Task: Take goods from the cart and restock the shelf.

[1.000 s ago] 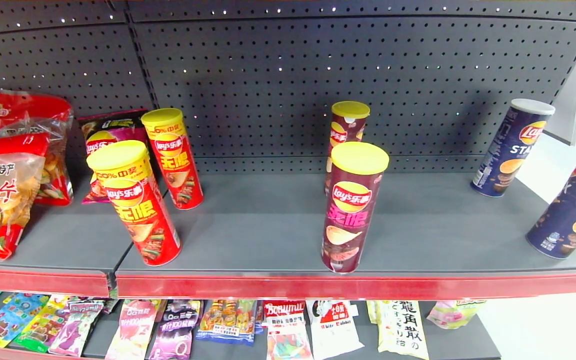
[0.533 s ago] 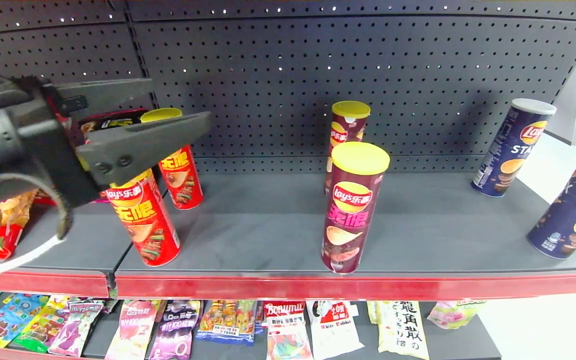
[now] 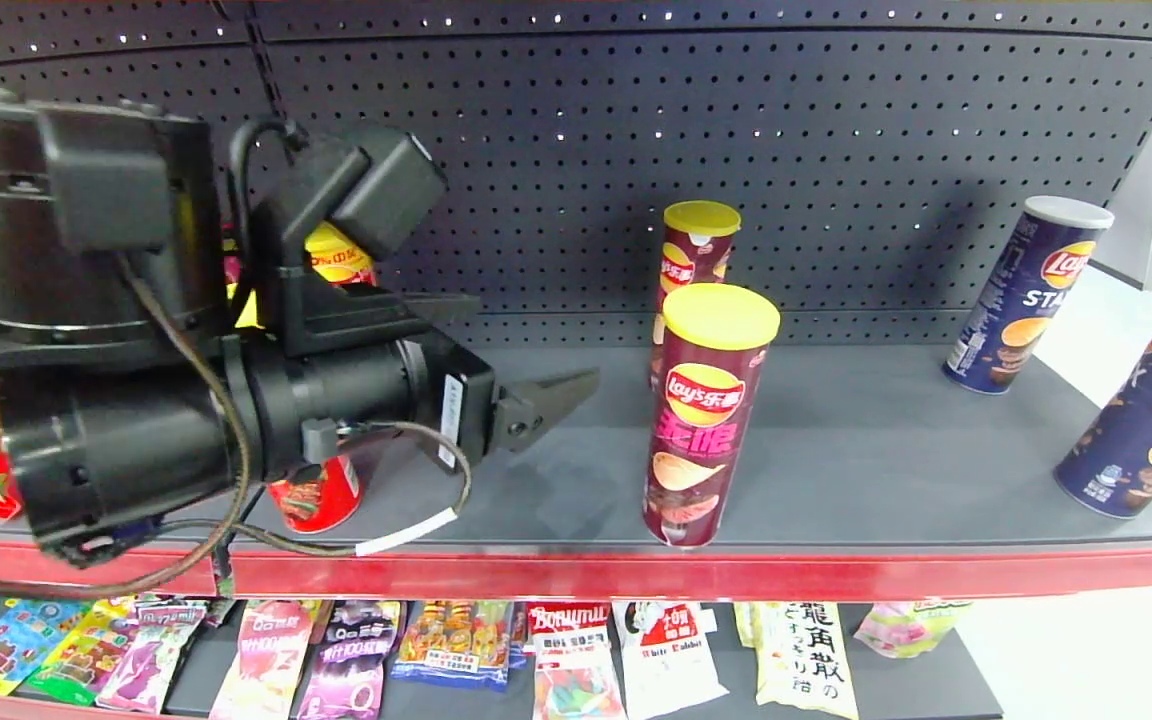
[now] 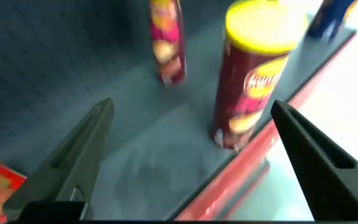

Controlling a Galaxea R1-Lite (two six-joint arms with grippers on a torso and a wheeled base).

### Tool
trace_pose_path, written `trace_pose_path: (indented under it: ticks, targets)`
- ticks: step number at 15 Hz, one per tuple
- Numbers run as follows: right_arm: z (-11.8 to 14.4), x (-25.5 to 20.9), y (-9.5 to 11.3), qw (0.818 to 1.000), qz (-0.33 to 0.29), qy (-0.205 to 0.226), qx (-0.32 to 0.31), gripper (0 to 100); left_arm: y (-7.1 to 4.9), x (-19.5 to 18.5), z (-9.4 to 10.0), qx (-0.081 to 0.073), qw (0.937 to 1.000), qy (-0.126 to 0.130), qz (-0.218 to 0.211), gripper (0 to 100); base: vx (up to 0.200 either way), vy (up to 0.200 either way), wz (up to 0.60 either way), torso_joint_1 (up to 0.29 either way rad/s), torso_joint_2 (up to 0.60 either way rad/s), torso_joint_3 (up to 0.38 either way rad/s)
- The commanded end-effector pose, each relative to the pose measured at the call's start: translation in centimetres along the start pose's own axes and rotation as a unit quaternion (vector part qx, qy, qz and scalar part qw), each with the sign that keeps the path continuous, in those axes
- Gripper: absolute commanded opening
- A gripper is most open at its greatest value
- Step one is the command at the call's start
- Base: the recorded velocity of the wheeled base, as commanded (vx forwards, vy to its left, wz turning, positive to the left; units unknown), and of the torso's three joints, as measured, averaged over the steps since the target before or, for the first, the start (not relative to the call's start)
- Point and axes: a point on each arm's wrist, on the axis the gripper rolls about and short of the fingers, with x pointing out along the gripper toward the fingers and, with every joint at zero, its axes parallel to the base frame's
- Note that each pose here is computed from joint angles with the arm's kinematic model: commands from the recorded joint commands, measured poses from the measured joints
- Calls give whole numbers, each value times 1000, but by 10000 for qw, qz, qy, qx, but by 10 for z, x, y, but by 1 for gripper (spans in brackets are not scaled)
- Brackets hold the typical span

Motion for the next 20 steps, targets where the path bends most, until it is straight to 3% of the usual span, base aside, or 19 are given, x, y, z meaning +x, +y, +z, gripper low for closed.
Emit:
trace_pose_path:
  ticks: [1,3,6,8,10,12,15,20]
  targets:
    - [0,0,0,10000,-5,6,3,100,-3,23,-13,10,9993,368,-23,100,0,0,0,0,0,0]
    - [0,0,0,10000,3,6,3,100,-3,26,-15,12,9986,536,-26,100,0,0,0,0,0,0]
    - [0,0,0,10000,3,6,-5,100,-3,36,-31,-49,9938,1091,184,100,0,0,0,0,0,0]
    - [0,0,0,10000,3,6,3,100,-3,42,-35,-156,9924,1184,300,100,0,0,0,0,0,0]
    - [0,0,0,10000,3,6,3,100,-2,49,-42,-150,9898,1327,493,100,0,0,0,0,0,0]
    - [0,0,0,10000,3,6,3,100,-2,69,-58,-325,9832,1634,743,100,0,0,0,0,0,0]
    - [0,0,0,10000,3,6,3,100,-3,80,-69,-438,9796,1813,745,100,0,0,0,0,0,0]
    - [0,0,0,10000,3,6,-5,100,-4,94,-85,-446,9739,2119,677,100,0,0,0,0,0,0]
